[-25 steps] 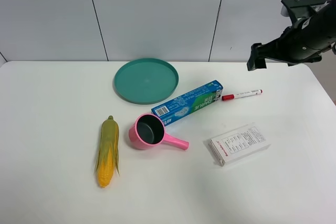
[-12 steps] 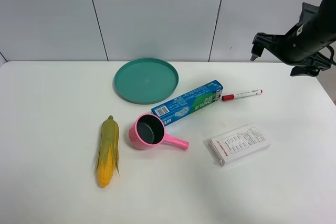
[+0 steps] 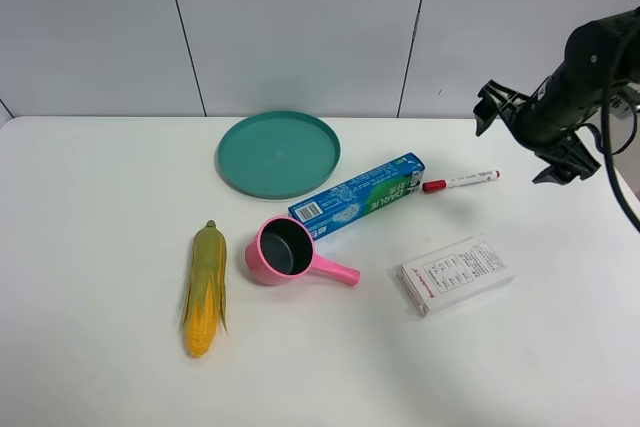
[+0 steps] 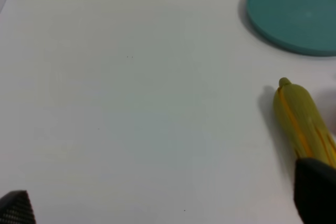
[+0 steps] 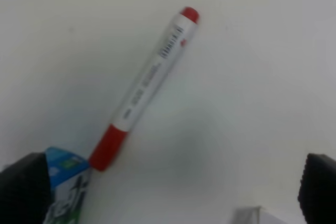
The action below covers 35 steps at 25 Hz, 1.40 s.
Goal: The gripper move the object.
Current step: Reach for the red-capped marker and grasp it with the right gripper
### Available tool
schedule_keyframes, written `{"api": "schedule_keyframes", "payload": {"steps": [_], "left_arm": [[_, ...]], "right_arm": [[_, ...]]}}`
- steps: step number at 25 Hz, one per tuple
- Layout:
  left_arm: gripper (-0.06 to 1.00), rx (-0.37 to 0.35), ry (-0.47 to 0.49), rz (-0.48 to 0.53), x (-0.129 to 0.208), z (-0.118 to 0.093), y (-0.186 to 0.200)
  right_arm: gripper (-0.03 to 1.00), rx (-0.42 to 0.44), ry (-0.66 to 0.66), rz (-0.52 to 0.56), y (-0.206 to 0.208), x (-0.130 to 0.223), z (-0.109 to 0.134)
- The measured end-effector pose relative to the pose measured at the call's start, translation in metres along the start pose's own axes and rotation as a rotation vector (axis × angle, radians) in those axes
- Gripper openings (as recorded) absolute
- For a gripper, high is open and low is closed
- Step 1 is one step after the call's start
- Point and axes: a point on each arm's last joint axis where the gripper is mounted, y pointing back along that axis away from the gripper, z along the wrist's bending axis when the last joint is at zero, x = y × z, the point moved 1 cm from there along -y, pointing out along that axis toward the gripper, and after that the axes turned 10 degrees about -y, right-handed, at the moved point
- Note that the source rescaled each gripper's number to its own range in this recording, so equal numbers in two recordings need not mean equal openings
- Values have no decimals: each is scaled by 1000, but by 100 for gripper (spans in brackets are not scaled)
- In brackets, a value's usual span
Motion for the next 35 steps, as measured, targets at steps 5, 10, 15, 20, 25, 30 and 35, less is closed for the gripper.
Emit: {"api": "schedule_keyframes", "payload": {"steps": [5,10,15,20,25,30,35], "left_arm": [[100,0,0,0,0,0,0],[100,0,0,0,0,0,0],[100,0,0,0,0,0,0],[100,0,0,0,0,0,0],[100,0,0,0,0,0,0],[100,0,0,0,0,0,0],[100,0,0,0,0,0,0]], "right_arm": [[93,74,-96,57,-38,9,-3],[92,57,-148,79,-67,1,24],[92,60,-190,109,-79,-2,40],[92,91,-218,144,-82,1,39],[92,104,-261,173,-84,1,36],[92,122,-288,153,-88,-9,29],[92,151,-344,147,-98,-21,17]]}}
